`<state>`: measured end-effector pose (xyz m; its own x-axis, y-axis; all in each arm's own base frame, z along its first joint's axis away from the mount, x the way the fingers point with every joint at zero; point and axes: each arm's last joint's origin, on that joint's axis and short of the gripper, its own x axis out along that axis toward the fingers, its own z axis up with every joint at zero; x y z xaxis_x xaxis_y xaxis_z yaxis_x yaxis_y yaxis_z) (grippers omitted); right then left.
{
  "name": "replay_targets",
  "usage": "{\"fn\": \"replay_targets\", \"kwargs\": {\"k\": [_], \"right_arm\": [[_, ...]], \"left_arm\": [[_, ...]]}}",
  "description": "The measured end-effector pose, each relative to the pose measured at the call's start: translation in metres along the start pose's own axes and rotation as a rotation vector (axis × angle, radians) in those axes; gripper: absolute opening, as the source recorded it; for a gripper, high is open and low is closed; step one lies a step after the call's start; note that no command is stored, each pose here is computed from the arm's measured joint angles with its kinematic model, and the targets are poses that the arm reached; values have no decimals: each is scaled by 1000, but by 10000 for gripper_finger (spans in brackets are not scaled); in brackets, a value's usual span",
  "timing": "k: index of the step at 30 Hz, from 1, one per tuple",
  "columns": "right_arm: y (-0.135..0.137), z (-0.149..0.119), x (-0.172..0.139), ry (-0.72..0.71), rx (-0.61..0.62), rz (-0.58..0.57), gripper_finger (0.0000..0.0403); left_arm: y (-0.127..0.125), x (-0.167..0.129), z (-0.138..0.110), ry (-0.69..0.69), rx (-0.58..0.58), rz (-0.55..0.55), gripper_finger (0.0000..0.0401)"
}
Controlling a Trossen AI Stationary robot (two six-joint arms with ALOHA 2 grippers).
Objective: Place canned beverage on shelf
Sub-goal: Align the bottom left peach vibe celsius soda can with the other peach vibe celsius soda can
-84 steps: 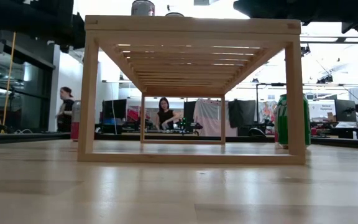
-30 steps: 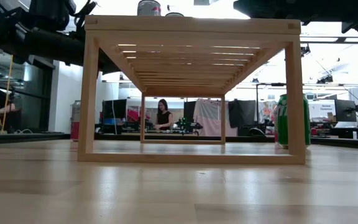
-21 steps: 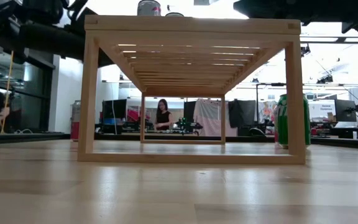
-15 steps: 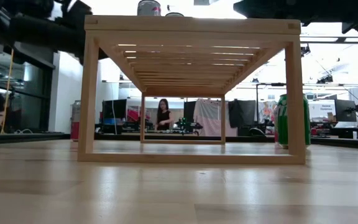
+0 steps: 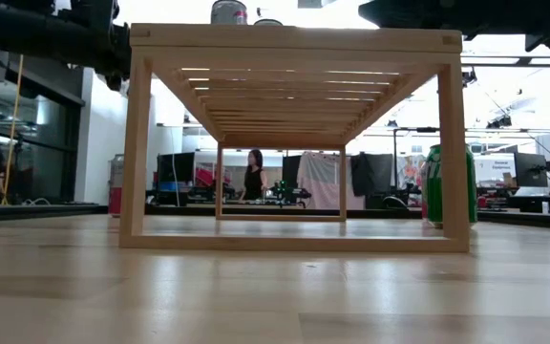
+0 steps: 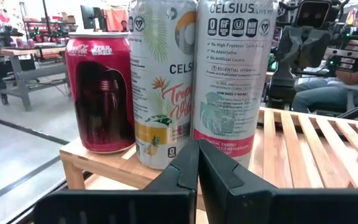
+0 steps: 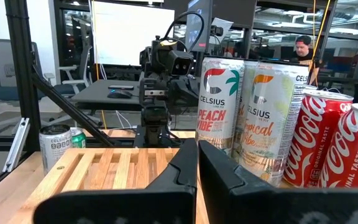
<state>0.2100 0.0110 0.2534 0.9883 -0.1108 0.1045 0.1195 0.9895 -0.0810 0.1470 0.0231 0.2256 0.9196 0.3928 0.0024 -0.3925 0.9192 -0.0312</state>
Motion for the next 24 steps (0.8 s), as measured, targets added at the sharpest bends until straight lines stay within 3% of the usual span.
{"fn": "replay_targets", "kwargs": {"k": [24], "right_arm": [[0, 0, 0, 1, -3, 0, 0]], "left_arm": [[0, 0, 0, -1, 8, 0, 0]]}}
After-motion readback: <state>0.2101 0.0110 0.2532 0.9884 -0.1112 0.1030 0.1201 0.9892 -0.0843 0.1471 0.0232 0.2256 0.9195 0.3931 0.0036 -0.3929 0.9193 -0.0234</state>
